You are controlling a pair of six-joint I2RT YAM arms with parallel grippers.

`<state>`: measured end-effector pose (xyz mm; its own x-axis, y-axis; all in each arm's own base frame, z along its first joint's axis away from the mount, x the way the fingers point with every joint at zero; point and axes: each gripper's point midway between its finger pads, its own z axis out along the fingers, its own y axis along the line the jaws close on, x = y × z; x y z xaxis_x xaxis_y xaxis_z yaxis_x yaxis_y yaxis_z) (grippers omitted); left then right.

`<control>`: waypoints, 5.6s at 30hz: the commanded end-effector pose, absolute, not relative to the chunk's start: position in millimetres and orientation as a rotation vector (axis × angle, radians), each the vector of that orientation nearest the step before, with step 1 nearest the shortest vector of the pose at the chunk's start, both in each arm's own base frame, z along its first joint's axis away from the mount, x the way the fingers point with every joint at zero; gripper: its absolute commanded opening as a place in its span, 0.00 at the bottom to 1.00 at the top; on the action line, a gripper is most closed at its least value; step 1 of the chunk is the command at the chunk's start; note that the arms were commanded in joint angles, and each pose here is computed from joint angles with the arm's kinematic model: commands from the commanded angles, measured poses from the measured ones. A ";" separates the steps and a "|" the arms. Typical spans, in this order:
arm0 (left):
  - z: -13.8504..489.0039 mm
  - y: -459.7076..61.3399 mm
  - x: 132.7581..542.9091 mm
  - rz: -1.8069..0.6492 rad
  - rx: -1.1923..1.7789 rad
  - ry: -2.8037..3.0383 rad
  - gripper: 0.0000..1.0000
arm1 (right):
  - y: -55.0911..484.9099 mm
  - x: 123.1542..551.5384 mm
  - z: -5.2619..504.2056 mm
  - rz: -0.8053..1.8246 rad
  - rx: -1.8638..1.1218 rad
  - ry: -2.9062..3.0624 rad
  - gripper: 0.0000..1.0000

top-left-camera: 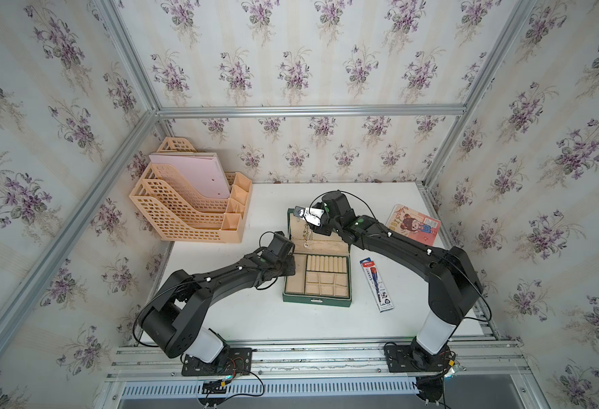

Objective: Put jewelry chain into jewelry box
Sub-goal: Close the fastener on the jewelry box, then move the jewelry box to the center of the board.

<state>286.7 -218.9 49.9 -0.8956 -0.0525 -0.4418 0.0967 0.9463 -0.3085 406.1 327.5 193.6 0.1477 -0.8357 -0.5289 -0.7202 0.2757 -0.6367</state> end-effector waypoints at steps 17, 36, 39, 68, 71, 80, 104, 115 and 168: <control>45.0 -214.6 276.5 -0.428 0.038 2.700 0.00 | 326.0 409.5 198.7 -0.157 -1.429 1.595 0.43; 47.5 -215.6 275.9 -0.439 0.026 2.698 0.00 | 323.4 411.3 221.2 -0.135 -1.352 1.587 0.52; 47.9 -215.6 275.8 -0.438 0.022 2.697 0.00 | 323.7 410.5 224.5 -0.120 -1.343 1.586 0.53; 46.3 -217.4 274.2 -0.436 0.031 2.701 0.00 | 330.4 403.1 200.0 -0.063 -1.453 1.601 0.76; 45.7 -217.3 274.0 -0.435 0.031 2.702 0.00 | 329.4 403.3 201.4 -0.055 -1.447 1.604 0.73; 46.7 -216.9 273.6 -0.437 0.031 2.700 0.00 | 328.1 407.1 196.5 -0.075 -1.446 1.609 0.61; 52.1 -216.8 274.8 -0.429 0.042 2.691 0.00 | 326.5 411.8 198.0 -0.102 -1.412 1.615 0.42; 52.6 -217.3 275.0 -0.438 0.016 2.693 0.00 | 322.7 408.2 214.8 -0.092 -1.354 1.593 0.51; 193.0 -97.1 291.0 0.183 -0.145 2.155 0.81 | 109.5 288.0 270.6 0.302 0.114 1.460 1.00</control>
